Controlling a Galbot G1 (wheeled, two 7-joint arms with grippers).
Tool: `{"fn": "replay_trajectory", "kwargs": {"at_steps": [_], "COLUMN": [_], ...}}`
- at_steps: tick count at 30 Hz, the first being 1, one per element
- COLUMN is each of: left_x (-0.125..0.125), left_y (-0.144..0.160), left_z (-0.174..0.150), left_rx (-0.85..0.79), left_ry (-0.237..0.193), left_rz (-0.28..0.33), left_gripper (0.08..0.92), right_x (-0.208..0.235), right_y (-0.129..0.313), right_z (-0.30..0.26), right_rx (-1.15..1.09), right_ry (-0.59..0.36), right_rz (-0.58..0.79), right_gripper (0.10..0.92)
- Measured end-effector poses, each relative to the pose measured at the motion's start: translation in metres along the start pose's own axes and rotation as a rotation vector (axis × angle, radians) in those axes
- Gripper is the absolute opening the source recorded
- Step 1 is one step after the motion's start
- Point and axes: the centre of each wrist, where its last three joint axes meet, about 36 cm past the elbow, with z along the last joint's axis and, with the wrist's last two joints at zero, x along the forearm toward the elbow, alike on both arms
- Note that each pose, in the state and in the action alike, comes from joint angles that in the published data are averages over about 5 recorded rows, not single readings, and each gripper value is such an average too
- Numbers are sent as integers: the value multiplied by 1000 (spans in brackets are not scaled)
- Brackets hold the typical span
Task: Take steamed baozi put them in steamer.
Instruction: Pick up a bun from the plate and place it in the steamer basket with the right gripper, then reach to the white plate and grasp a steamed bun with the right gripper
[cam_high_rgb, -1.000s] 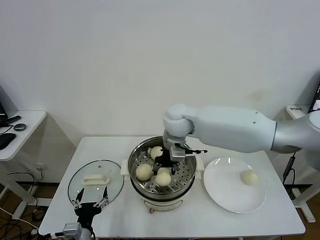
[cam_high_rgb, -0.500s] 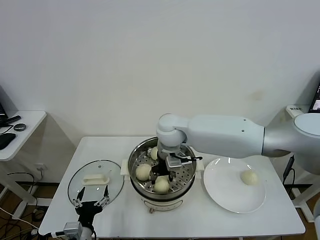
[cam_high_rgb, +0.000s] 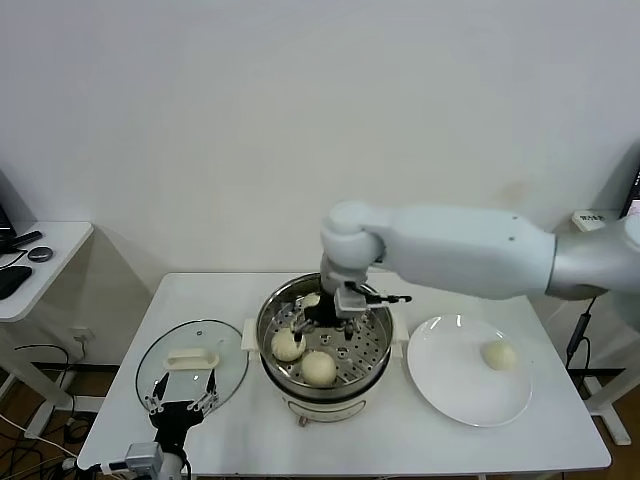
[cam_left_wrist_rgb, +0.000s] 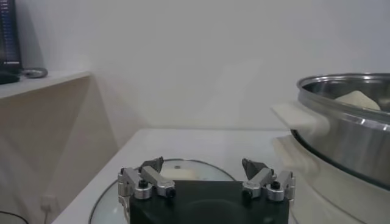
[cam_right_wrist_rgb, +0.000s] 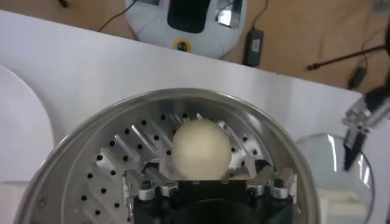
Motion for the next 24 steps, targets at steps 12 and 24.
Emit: {"fn": "replay_trajectory", "kwargs": {"at_steps": [12,24], "left_x": [1,3], "left_y": [4,9], "left_z": [-4,4], "left_rx": [-7,8], "left_ry": [7,54], "left_rz": [31,35], "left_gripper": [823,823], "right_x": [94,72], "right_y": [121,291], "right_z": [24,22], "right_rx": [-761,-1341], "right_ry": [163,249], "right_rz": [129,128], "right_gripper": [823,823]}}
